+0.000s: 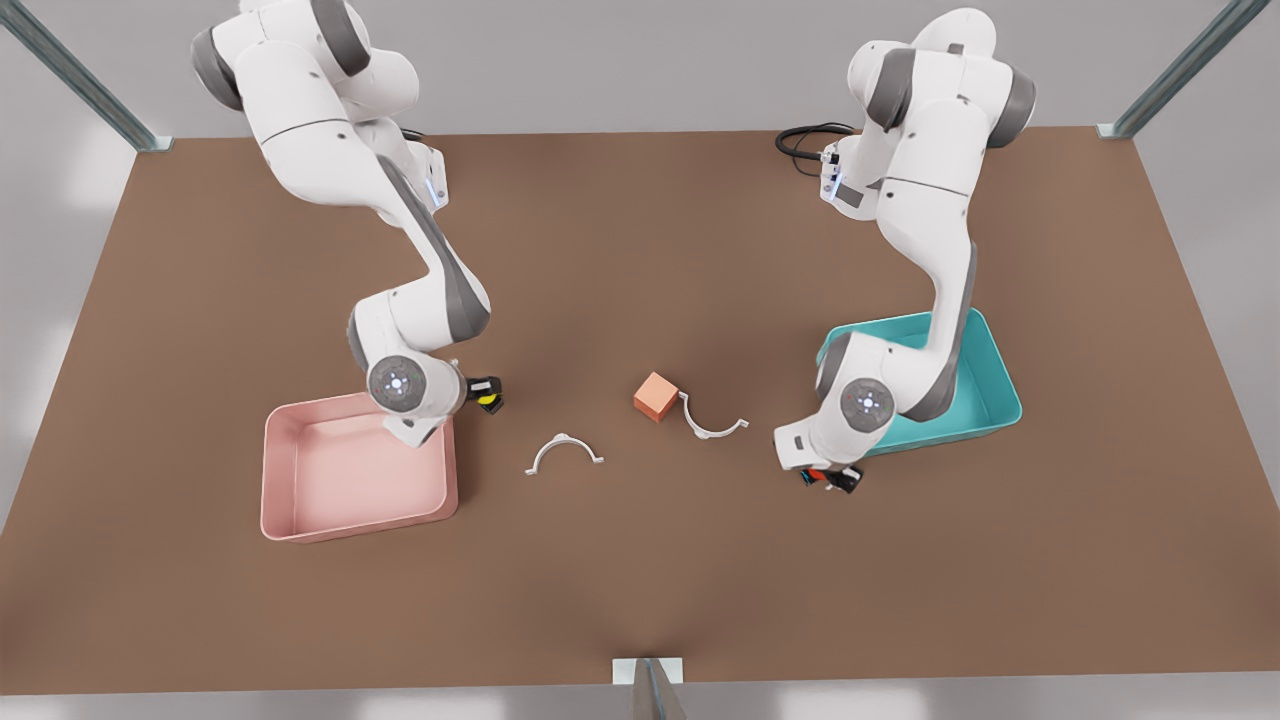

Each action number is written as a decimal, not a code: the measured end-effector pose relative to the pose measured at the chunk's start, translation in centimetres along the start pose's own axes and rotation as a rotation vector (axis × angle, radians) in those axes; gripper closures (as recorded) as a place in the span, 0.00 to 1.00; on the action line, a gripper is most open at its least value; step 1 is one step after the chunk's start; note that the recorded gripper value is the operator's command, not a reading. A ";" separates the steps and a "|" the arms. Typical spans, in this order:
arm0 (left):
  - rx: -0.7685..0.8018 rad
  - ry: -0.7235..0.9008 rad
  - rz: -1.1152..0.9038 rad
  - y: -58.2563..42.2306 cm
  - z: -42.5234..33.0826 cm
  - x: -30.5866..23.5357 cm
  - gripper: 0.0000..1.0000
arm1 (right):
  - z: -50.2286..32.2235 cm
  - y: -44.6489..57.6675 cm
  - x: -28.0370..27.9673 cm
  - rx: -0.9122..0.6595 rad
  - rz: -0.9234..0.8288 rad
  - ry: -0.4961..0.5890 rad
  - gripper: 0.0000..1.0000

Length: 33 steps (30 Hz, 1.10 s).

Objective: Place the red button in the blue storage box with the left arm, and place the yellow button in the pink storage box with the right arm

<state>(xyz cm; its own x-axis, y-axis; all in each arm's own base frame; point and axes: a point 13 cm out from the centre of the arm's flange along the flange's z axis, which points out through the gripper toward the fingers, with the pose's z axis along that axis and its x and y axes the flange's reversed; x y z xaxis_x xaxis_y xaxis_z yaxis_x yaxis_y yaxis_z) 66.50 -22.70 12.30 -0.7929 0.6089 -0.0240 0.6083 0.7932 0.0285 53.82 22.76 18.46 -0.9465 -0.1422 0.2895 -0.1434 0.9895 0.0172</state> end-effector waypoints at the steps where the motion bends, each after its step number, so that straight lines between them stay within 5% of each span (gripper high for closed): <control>1: 0.002 0.009 0.007 0.0 1.0 0.4 0.00 | 0.8 0.9 0.2 0.006 0.020 -0.002 0.00; 8: 0.015 0.048 0.038 0.8 4.8 2.6 0.01 | 8.4 2.3 0.5 0.069 0.199 -0.040 0.00; 12: 0.014 0.046 0.057 0.9 5.1 2.6 0.27 | 11.4 1.6 0.7 0.074 0.305 -0.075 0.00; 19: 0.011 0.041 0.076 1.7 4.9 2.7 0.44 | 14.3 0.5 0.9 0.057 0.450 -0.159 0.00; 27: -0.020 -0.013 0.045 6.4 -6.3 3.3 0.46 | 14.8 0.3 0.1 0.040 0.538 -0.236 0.00; 33: 0.052 0.106 -0.056 14.9 -12.1 15.9 0.45 | 14.8 0.8 -0.4 0.002 0.603 -0.272 0.00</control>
<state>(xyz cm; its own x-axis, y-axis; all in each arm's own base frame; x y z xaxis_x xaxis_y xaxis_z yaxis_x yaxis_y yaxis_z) 62.53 -1.29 24.46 -0.8235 0.5615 0.0814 0.5617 0.8270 -0.0217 49.77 23.19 4.17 -0.9003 0.4352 -0.0037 0.4343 0.8977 -0.0740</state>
